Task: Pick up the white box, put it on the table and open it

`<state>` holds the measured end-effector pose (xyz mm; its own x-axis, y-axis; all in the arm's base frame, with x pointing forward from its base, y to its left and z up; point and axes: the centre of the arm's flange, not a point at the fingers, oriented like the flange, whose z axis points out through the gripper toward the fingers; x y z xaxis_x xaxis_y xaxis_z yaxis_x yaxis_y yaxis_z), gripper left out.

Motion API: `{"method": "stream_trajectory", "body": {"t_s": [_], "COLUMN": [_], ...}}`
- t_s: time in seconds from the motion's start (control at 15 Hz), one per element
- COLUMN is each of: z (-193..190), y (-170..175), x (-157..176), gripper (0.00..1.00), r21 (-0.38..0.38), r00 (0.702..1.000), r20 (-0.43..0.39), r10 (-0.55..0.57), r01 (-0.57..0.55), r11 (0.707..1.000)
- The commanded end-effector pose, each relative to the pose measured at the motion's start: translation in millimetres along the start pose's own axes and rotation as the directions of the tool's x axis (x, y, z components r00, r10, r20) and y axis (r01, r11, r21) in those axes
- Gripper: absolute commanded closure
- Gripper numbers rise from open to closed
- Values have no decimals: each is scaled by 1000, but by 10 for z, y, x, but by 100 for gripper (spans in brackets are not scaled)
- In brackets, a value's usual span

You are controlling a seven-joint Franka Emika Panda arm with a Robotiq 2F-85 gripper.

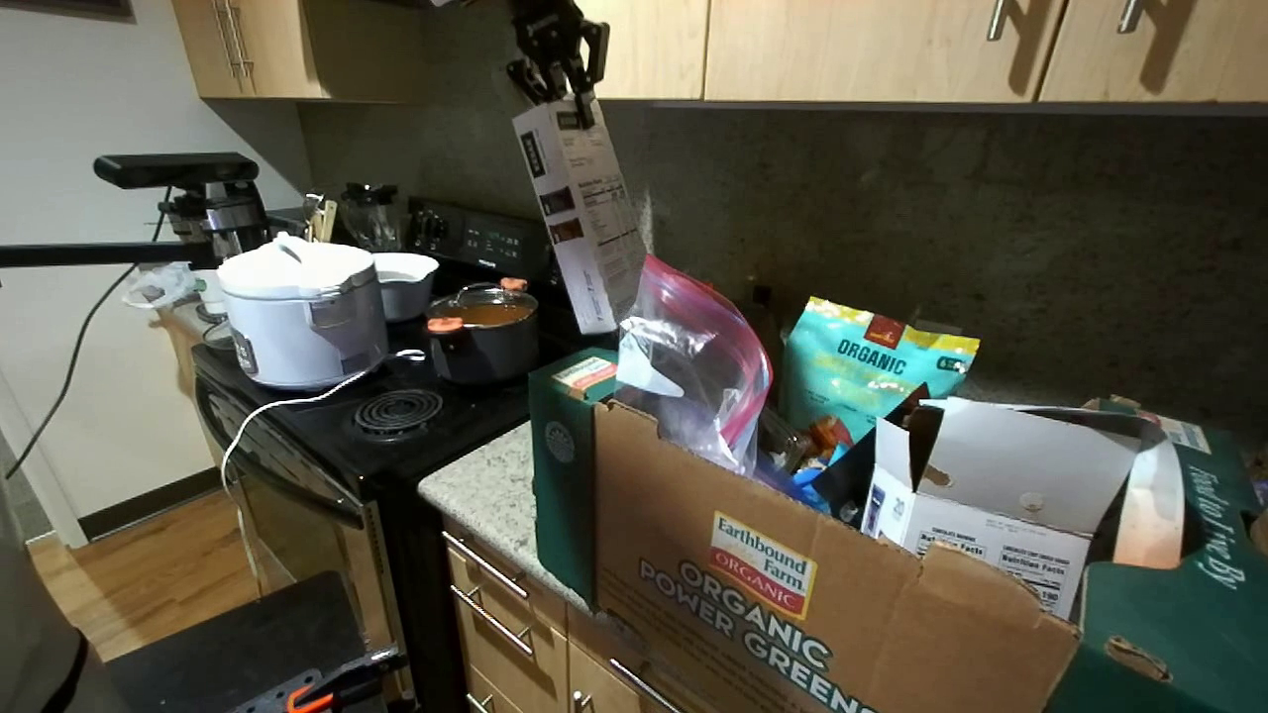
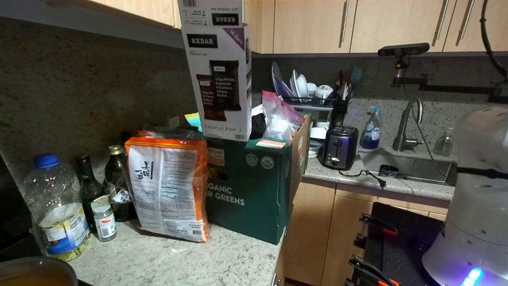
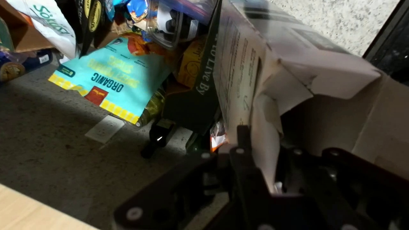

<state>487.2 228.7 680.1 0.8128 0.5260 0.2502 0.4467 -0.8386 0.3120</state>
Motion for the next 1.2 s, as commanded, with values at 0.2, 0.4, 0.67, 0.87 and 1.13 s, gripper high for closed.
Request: {"method": "stream_trajectory", "body": {"t_s": [0.2, 0.4, 0.67, 0.87, 1.13], "z": [-257, -279, -293, -307, -435], "y": [-325, -372, -399, -415, -261], "x": [-45, -45, -52, -96, -165], "gripper": [97, 97, 97, 97, 97], "r21": [54, 63, 81, 87, 53], "r00": [992, 990, 990, 992, 997], "r20": [-30, -34, -41, -36, -35], "r10": [-119, -135, -133, -118, -65], "r01": [121, 137, 136, 121, 67], "r11": [991, 989, 987, 989, 996]}}
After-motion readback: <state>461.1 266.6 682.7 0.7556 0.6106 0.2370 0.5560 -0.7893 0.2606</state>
